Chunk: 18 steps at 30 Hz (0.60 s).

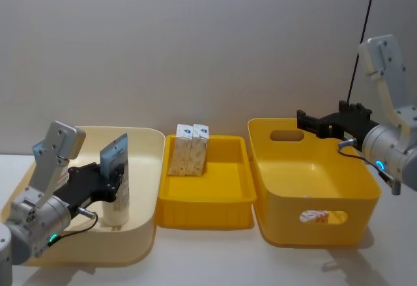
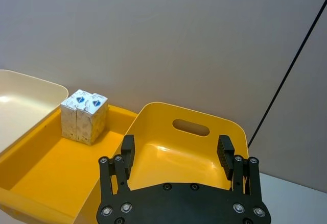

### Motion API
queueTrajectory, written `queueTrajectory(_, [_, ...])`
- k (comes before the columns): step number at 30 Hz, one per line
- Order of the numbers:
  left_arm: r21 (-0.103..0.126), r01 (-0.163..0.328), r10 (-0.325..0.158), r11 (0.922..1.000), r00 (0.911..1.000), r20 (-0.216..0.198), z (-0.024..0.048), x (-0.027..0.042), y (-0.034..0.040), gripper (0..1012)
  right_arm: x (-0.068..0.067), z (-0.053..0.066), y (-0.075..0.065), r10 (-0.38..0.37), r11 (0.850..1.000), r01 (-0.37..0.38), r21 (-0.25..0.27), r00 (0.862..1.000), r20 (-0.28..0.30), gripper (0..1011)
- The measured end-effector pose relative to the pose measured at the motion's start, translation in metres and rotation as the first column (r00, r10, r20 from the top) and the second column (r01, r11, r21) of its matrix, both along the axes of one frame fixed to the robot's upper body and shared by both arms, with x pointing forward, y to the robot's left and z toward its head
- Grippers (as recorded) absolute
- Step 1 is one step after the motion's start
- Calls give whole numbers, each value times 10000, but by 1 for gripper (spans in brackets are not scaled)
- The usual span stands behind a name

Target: Bimanual collaborative sorting of washing and personal care products

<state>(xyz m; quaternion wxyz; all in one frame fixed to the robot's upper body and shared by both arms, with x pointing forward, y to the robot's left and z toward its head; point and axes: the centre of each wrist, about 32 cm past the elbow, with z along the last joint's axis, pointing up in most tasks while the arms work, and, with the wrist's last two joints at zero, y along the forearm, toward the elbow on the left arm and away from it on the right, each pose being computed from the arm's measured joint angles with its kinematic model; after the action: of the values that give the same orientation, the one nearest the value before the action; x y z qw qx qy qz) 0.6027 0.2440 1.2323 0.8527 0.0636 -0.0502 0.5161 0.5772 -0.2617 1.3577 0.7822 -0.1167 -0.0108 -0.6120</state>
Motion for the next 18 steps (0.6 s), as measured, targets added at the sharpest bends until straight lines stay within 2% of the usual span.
queueTrajectory(18, [0,-3,3,10000,10000,-3,0,1,1,229,0,0,0,0,10000,0,-1,10000,0,1001])
